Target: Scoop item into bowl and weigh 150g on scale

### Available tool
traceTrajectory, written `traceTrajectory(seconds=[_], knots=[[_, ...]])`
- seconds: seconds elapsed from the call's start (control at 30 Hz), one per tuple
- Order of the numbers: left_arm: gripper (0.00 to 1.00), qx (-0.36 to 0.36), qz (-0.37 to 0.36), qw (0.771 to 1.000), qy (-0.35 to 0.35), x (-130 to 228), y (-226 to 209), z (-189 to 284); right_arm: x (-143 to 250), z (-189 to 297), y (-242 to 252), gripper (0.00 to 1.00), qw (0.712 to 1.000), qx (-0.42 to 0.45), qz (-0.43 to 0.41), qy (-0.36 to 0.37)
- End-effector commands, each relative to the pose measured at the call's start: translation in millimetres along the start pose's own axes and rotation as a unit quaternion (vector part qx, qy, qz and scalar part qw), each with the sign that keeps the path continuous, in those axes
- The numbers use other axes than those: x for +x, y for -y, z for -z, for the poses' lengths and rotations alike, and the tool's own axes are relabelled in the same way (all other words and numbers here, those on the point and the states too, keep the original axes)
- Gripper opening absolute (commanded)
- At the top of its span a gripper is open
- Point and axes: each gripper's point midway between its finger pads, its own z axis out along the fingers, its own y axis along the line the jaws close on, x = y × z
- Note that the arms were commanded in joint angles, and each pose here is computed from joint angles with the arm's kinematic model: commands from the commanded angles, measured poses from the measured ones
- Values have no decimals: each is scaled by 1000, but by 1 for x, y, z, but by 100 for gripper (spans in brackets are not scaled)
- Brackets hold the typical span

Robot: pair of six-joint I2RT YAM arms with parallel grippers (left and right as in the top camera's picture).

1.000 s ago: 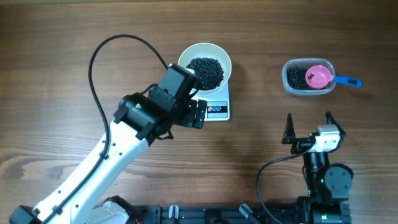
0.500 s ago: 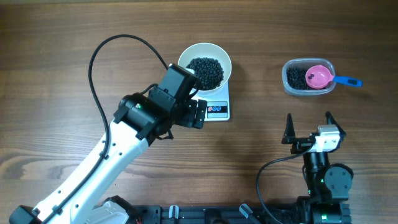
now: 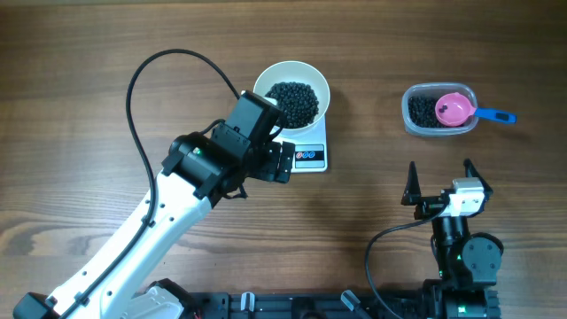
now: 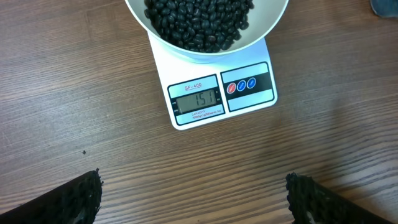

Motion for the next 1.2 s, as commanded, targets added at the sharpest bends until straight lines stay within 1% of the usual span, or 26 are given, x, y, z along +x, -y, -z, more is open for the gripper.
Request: traceTrajectory(seconds=[0.0,0.87,0.93,0.97,1.03,1.07,1.17], knots=[[100,4,3,1000,5,-4,3,3,-3,1,0,100,1000,-1,-6,7],[100,3,4,1000,3,-3,2,3,-3,1,0,100,1000,-1,-5,7],[100,6,6,1000,13,-8,3,4,-3,1,0,100,1000,-1,-6,7],[100,10,12,999,34,-18,3,5,-3,1,0,100,1000,-2,-6,7],[100,-2,29,997,65,-33,-9,10,-3,1,0,100,1000,-1,-5,7],[100,-20,42,996,77,-39,-22,12,-3,1,0,100,1000,-2,-6,7],[100,-52,82,991,89,-47,-55,13,-3,1,0,100,1000,-1,-6,7]])
